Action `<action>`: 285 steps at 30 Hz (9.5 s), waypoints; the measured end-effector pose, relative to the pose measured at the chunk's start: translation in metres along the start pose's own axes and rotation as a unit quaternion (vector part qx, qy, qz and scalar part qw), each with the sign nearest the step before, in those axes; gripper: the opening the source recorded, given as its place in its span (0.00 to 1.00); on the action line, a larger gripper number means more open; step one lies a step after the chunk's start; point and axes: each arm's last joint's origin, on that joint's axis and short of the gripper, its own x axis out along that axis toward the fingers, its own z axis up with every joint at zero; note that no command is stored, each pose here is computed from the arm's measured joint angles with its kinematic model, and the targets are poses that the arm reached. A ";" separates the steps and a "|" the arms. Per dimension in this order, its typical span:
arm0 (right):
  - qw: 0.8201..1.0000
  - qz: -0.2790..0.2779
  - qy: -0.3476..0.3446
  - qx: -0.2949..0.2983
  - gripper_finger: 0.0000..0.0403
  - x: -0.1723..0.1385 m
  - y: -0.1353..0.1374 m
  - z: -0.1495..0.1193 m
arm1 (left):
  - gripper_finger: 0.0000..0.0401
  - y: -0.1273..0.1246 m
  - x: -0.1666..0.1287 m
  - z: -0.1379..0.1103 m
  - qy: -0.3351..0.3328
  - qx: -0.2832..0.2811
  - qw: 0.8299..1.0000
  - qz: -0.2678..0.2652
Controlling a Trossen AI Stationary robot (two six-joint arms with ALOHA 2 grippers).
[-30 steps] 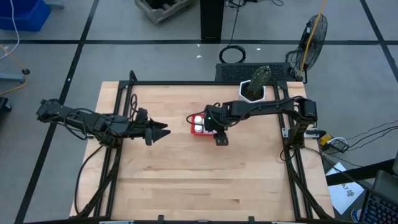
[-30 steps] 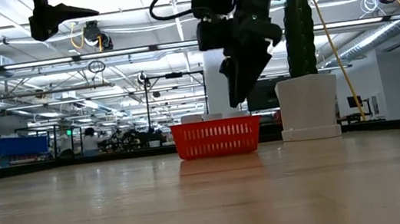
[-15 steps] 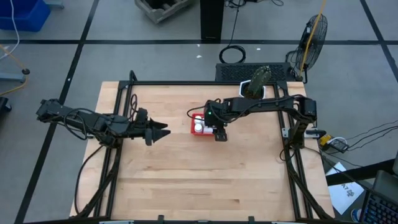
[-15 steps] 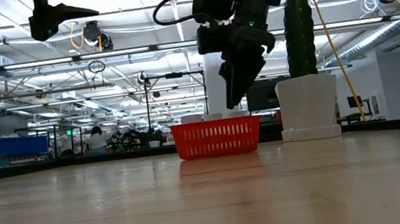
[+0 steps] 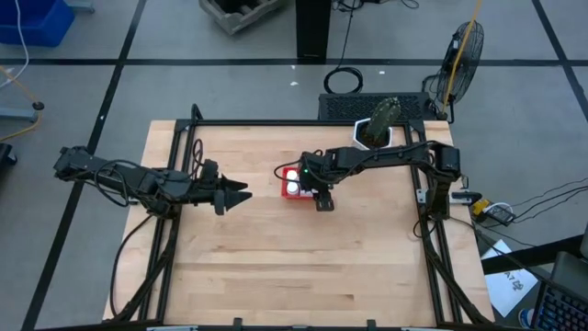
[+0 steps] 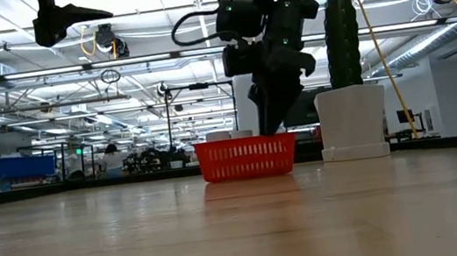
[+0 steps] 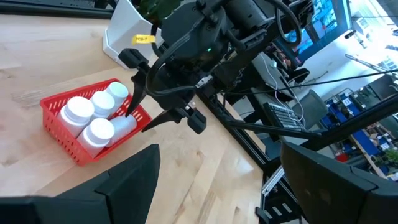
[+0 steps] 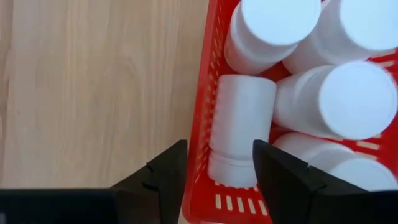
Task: Pick and place pill bottles into a basket
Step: Adjust the white medicine bottle in the red basket
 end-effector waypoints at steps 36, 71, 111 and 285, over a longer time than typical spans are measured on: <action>0.999 -0.024 -0.022 -0.003 0.35 -0.018 -0.010 -0.001 | 0.84 0.001 0.000 -0.001 0.004 0.006 1.000 0.004; 1.000 0.000 0.026 -0.015 0.42 0.013 -0.018 -0.009 | 0.84 0.001 0.001 0.001 -0.001 0.001 1.000 0.002; 0.998 0.039 0.056 0.008 0.33 0.036 -0.012 -0.012 | 0.84 0.002 0.001 0.000 0.000 0.006 1.000 0.008; 0.782 0.275 -0.477 0.294 0.39 -0.171 0.040 0.055 | 0.46 -0.014 0.057 0.037 -0.096 -0.133 0.964 -0.208</action>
